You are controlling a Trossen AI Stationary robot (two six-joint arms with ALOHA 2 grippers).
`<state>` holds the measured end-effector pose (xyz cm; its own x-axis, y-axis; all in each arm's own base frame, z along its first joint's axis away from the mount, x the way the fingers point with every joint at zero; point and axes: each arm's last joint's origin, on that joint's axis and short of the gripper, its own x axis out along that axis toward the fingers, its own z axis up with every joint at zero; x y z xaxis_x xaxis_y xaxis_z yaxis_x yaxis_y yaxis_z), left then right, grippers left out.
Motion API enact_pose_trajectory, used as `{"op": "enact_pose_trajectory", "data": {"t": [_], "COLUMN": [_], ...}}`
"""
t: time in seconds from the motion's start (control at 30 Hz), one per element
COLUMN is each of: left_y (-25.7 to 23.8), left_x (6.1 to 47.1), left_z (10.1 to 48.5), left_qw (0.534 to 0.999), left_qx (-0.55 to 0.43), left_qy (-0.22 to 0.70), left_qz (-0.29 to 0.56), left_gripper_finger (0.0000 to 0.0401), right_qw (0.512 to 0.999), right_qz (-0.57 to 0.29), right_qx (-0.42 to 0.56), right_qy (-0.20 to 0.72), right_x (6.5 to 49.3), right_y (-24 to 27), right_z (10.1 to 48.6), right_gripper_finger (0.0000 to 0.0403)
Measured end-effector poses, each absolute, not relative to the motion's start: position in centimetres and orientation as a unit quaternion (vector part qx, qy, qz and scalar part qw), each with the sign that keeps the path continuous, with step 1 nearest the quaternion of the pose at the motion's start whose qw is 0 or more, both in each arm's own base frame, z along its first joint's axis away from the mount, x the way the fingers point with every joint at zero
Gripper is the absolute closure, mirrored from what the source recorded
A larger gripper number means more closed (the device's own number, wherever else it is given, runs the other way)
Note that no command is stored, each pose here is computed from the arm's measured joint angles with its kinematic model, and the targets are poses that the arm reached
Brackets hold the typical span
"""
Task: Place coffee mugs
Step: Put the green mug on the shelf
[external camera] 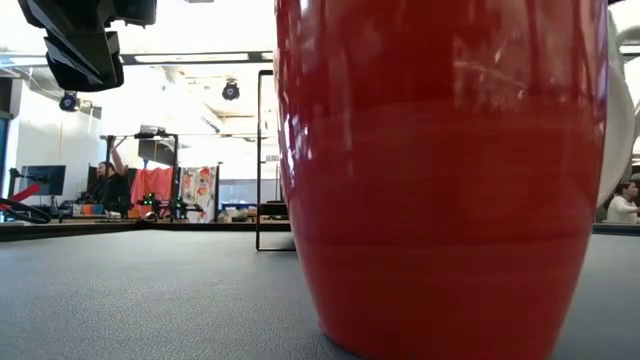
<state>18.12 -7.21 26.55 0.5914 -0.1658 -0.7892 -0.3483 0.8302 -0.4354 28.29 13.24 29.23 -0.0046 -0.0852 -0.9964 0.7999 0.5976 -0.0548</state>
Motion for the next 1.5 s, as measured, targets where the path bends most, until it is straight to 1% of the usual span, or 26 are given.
{"op": "enact_pose_trajectory", "data": {"t": [0.2,0.43,0.97,1.27,1.37,1.5], "left_y": [-7.2,-7.1,-7.1,-7.1,-7.1,-7.1], "left_x": [18.1,18.1,18.2,18.1,18.1,18.1], "left_z": [26.5,26.6,26.6,26.6,26.6,26.6], "left_qw": [0.846,0.852,0.852,0.853,0.853,0.853], "left_qx": [-0.284,-0.272,-0.272,-0.269,-0.269,-0.269], "left_qy": [0.449,0.443,0.443,0.443,0.443,0.443], "left_qz": [0.053,0.059,0.059,0.058,0.058,0.058], "left_gripper_finger": [0.0372,0.0372,0.0372,0.0372,0.0372,0.0372], "right_qw": [0.641,0.666,0.669,0.667,0.679,0.707], "right_qz": [-0.358,-0.378,-0.372,-0.385,-0.382,-0.358], "right_qx": [0.310,0.337,0.315,0.311,0.316,0.327], "right_qy": [0.604,0.547,0.561,0.556,0.542,0.516], "right_x": [25.4,24.2,25.3,25.6,26.0,26.9], "right_y": [11.7,9.4,3.3,0.7,0.3,0.4], "right_z": [32.4,34.5,34.8,34.9,34.9,35.0], "right_gripper_finger": [0.0390,0.0390,0.0390,0.0390,0.0390,0.0390]}}
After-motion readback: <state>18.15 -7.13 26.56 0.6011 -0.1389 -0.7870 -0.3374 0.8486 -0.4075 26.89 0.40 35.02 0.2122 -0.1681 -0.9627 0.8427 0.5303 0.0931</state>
